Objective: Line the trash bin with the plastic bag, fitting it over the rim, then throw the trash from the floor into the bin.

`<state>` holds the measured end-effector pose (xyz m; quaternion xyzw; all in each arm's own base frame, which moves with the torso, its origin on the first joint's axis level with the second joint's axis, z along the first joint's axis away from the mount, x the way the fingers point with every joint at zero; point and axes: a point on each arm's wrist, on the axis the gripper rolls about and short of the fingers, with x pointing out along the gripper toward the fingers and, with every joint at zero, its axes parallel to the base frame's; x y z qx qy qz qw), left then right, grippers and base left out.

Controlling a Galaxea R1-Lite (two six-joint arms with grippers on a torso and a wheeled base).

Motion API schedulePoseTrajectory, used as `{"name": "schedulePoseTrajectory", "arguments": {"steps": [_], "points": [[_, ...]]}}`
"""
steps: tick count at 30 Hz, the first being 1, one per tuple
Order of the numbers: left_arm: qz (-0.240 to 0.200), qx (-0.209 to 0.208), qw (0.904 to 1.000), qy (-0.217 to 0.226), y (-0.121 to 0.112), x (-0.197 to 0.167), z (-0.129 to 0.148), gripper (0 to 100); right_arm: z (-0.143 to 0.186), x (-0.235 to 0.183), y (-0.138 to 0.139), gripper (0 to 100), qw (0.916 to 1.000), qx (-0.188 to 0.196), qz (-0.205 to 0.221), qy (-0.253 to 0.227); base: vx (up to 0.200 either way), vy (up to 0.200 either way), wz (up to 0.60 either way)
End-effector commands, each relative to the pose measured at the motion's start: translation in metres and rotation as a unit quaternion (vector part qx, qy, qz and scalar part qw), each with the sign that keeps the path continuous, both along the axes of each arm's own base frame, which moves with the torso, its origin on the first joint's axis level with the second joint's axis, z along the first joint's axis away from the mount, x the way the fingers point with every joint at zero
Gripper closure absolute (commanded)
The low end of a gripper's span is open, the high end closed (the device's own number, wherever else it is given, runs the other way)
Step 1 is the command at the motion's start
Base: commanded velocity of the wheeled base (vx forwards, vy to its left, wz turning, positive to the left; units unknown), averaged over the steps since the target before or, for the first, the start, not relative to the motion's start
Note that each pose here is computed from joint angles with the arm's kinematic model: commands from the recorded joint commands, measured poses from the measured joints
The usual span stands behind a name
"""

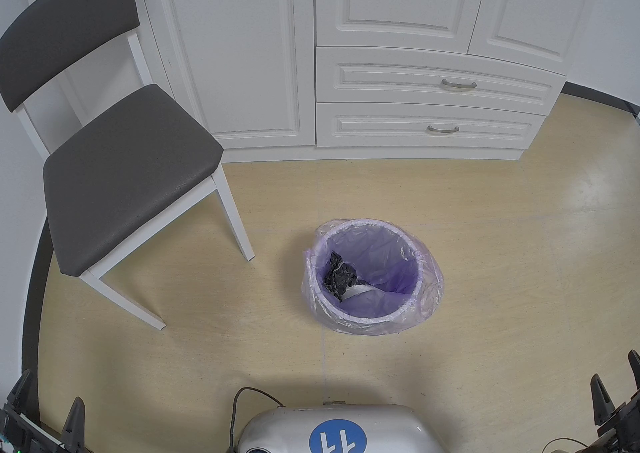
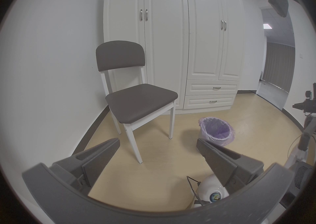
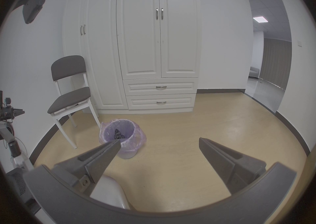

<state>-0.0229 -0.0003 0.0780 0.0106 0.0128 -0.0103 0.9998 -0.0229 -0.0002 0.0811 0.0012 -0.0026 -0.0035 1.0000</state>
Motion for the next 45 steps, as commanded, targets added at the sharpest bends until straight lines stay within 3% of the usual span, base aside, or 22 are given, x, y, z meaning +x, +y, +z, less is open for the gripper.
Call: {"name": "schedulePoseTrajectory", "arguments": {"steps": [1, 7, 14, 21, 26, 30, 45], "points": [[-0.001, 0.002, 1.0000, -0.003, 0.0000, -0.0005, -0.0023, 0, -0.0053, 0.0002, 0.0001, 0, 0.9999, -0.012, 0.001, 0.002, 0.000, 0.000, 0.00], [0.002, -0.004, 1.0000, -0.004, 0.0000, -0.0003, -0.0022, 0, -0.0052, 0.0001, 0.0000, 0, 0.9999, 0.011, -0.003, 0.000, 0.000, 0.000, 0.00], [-0.001, 0.011, 0.9999, -0.011, -0.0001, -0.0002, -0.0017, 0, -0.0052, 0.0015, 0.0000, 0, 0.9999, -0.009, 0.004, 0.012, 0.000, 0.000, 0.00], [0.001, 0.000, 0.9999, -0.011, 0.0000, 0.0000, -0.0016, 0, -0.0053, 0.0002, -0.0001, 0, 0.9999, 0.010, -0.003, 0.002, 0.000, 0.000, 0.00], [-0.001, 0.011, 0.9999, -0.011, -0.0001, -0.0001, -0.0019, 0, -0.0050, 0.0005, 0.0001, 0, 0.9999, -0.010, 0.002, 0.006, 0.000, 0.000, 0.00], [-0.001, 0.001, 1.0000, -0.008, -0.0001, 0.0002, -0.0018, 0, -0.0054, 0.0004, 0.0000, 0, 0.9999, 0.013, -0.003, 0.004, 0.000, 0.000, 0.00], [0.011, -0.013, 0.9998, -0.010, 0.0004, 0.0002, -0.0020, 0, -0.0048, 0.0001, -0.0001, 0, 1.0000, 0.009, -0.004, -0.001, 0.000, 0.000, 0.00]]}}
